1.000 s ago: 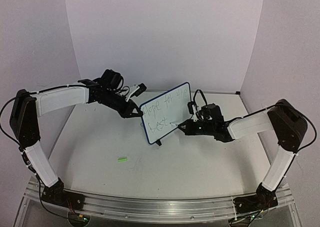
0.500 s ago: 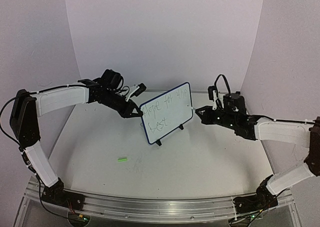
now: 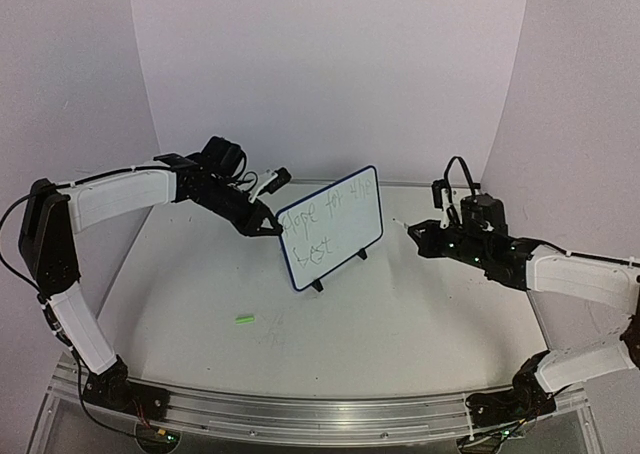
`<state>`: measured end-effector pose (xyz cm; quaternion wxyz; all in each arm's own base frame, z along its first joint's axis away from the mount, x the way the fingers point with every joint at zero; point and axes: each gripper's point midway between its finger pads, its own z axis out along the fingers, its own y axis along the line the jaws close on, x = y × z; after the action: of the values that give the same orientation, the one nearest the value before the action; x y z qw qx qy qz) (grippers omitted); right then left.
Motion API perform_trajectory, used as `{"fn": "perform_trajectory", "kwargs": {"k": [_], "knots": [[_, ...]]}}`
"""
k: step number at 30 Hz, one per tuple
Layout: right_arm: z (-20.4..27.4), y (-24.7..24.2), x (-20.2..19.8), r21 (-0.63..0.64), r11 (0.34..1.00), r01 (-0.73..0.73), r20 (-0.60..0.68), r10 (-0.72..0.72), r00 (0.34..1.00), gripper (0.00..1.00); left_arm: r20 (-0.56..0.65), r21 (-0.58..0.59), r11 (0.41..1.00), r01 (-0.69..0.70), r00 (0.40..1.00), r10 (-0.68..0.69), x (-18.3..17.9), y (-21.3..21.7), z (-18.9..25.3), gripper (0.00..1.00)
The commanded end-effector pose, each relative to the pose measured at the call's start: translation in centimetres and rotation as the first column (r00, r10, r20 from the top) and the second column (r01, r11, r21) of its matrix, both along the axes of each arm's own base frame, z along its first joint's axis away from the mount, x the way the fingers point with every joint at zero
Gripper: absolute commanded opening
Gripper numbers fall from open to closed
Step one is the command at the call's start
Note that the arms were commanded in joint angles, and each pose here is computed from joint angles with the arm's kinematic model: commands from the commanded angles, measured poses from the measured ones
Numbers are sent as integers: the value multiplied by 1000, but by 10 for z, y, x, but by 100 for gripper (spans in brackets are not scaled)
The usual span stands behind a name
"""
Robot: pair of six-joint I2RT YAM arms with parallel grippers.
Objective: Write a sentence on the whiteboard
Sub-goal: Pick up the pen cap from the center of the board.
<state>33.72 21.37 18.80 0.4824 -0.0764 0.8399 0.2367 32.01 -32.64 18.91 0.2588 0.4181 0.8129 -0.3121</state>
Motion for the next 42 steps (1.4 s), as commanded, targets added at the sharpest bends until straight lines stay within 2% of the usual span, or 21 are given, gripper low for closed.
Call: {"fn": "perform_trajectory", "kwargs": {"k": [1, 12, 16, 21, 25, 28, 31, 35, 42], "knots": [[12, -9, -3, 0, 1000, 26, 39, -26, 999, 0, -28, -12, 1000, 19, 999, -19, -23, 7, 23, 0], [17, -10, -7, 11, 1000, 20, 44, -20, 999, 0, -50, -8, 1000, -8, 999, 8, -28, 12, 17, 2], [22, -12, -10, 11, 1000, 16, 54, -16, 998, 0, -28, 0, 999, -51, 998, 51, -26, 18, 16, 15], [26, -14, -14, 8, 1000, 14, 66, -15, 998, 0, -9, -2, 993, -117, 993, 117, -31, 32, 19, 51], [29, -16, -17, 11, 1000, 8, 73, -9, 997, 0, 21, -11, 981, -193, 981, 193, -40, 50, 26, 66], [31, -12, -22, 16, 999, -30, 76, 29, 997, 0, 48, -78, 962, -264, 962, 268, -48, 63, 39, 69], [33, -5, -30, 30, 995, -90, 80, 88, 993, 0, 39, -117, 939, -324, 943, 331, -58, 75, 28, 70], [38, 3, -43, 51, 986, -162, 75, 157, 985, 0, -18, -98, 921, -377, 926, 377, -66, 81, -5, 70], [38, -2, -49, 62, 986, -154, 63, 150, 987, 0, -101, -31, 932, -361, 929, 356, -80, 66, -64, 69]]}}
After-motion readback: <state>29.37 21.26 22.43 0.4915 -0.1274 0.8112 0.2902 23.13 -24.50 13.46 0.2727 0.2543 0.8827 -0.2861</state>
